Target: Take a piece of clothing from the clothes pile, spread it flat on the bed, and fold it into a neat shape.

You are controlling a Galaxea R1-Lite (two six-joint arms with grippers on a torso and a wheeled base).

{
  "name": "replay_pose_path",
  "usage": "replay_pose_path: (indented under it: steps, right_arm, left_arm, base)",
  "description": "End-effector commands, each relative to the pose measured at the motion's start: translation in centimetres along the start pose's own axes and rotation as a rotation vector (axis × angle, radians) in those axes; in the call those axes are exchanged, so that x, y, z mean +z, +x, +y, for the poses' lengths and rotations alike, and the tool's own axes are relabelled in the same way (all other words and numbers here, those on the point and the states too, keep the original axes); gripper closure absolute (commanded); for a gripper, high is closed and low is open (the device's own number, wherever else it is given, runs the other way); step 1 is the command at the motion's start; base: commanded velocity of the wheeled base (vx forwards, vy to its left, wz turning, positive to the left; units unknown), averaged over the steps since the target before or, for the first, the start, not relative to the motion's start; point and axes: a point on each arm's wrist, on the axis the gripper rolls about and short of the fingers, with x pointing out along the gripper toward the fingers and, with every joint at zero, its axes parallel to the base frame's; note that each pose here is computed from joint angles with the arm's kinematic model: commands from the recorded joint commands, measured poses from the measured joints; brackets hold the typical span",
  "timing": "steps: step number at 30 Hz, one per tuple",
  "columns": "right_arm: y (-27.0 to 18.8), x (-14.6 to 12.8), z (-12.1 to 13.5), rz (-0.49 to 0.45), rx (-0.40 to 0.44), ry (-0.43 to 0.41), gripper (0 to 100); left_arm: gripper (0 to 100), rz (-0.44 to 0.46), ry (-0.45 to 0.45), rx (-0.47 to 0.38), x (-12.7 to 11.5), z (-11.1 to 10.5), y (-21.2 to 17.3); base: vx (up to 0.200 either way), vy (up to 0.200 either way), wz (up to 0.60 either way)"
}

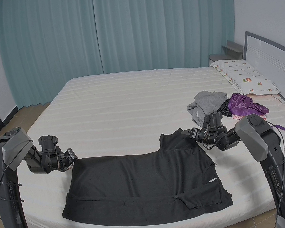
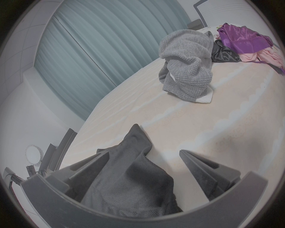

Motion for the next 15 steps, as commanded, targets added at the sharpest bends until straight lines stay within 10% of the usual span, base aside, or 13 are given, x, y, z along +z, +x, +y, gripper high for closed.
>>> replay_pose_path:
  steps: [1,15]
  right_arm:
    - [0.06,-0.03,0.19,-0.004,0.007,-0.003,100]
    - [-0.67,0.92,1.09,-0.028,0.003,0.000,100]
  left_arm:
    - [100,-0.001,0.000,0.001,0.02,0.05,0.04]
    - [100,-0.020,-0.002,0.001,0.65,0.23,-0.40]
  base:
    - [0.000,0.000,0.00]
    - [0.000,0.000,0.00]
